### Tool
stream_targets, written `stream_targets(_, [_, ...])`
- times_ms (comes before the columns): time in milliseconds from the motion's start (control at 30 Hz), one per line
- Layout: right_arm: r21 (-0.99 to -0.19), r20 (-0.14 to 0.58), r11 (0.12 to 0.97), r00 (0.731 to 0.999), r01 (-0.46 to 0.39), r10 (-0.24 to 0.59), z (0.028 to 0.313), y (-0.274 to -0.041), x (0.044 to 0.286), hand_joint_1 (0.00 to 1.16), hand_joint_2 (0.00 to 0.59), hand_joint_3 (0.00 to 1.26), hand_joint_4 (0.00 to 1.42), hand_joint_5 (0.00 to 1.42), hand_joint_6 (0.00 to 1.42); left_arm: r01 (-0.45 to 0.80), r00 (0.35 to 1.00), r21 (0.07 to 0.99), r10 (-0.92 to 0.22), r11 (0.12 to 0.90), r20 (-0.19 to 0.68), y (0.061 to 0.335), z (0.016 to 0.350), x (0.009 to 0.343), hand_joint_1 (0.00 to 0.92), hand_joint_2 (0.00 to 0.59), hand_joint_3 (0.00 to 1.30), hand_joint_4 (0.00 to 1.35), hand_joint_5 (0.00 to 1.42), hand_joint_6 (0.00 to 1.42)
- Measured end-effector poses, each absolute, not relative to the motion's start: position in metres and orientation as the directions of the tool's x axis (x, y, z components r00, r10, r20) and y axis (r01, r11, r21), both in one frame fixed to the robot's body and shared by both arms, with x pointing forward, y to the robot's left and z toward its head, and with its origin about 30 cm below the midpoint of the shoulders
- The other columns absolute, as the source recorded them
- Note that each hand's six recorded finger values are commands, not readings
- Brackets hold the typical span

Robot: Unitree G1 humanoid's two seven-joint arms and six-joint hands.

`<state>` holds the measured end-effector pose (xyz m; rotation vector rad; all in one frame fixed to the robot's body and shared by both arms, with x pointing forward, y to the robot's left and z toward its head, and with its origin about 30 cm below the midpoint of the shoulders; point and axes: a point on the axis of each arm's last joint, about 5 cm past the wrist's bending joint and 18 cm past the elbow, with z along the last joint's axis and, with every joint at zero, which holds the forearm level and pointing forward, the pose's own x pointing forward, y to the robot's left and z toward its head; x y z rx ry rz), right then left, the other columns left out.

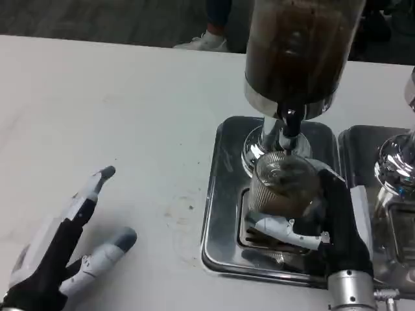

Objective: Grasp the cup under the faucet to collect the drink, then remove the cup.

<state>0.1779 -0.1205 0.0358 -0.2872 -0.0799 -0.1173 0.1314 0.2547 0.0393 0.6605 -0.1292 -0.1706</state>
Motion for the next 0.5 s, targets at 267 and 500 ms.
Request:
stream_targets(267, [-0.29, 0.103, 0.946, 0.988, 0.143, -0.118, 0.036, -0.123, 0.173, 1.09, 0.107, 0.82, 0.82, 0.96, 1.31, 0.14, 0.976, 0.615, -0.212, 0.776, 0.045, 0.253, 0.036, 0.131, 0.0, 0.128, 0.03, 0.0, 0.03, 0.0])
stream_targets(500, [-0.333, 0.134, 0.93, 0.984, 0.154, -0.114, 0.038, -0.127, 0.165, 0.99, 0.145, 0.81, 0.84, 0.99, 1.36, 0.142, 0.975, 0.615, -0.216, 0.775, 0.048, 0.252, 0.037, 0.132, 0.0, 0.128, 0.03, 0.0, 0.03, 0.0])
